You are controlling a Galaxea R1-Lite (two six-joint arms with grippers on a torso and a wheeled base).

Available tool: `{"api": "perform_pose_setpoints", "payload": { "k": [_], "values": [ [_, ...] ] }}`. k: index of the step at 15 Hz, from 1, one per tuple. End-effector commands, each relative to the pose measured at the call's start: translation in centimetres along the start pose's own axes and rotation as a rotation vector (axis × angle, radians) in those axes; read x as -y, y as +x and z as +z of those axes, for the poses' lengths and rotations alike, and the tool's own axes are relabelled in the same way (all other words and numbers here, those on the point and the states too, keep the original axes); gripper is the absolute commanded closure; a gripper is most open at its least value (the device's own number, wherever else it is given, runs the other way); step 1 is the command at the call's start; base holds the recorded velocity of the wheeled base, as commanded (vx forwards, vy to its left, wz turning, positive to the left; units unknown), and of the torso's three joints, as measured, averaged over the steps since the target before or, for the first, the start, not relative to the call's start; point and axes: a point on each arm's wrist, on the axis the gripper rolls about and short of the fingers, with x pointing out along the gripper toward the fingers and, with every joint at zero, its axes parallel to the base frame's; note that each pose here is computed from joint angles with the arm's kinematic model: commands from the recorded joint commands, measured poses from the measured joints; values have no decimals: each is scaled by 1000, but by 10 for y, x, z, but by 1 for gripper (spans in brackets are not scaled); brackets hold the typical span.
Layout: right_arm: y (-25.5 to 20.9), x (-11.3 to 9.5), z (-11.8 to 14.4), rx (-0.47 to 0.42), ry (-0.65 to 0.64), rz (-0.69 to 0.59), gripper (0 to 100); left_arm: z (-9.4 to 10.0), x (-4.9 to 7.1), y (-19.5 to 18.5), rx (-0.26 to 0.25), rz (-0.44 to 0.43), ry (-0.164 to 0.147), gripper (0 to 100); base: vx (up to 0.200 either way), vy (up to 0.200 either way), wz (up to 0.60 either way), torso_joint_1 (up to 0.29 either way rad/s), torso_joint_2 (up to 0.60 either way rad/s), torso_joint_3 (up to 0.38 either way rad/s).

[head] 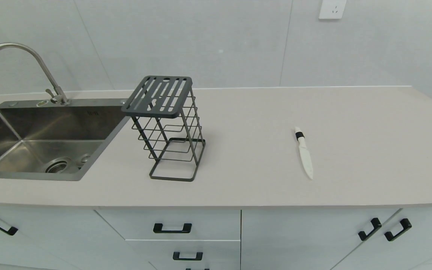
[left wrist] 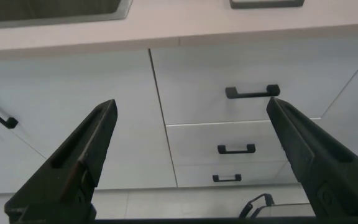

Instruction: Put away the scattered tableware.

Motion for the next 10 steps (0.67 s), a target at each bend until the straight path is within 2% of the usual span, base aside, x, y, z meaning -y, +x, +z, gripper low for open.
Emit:
{"api": "perform_pose_setpoints", "payload": {
  "k": [1,10],
  "values": [
    [0,0,0,-1,0,1,0,0,0,0,-1,0,1,0,0,0,0,290,-530,-256],
    [0,0,0,-1,1,-1,0,0,0,0,-1,2,0,0,0,0,0,294,-575,-280]
  ]
}}
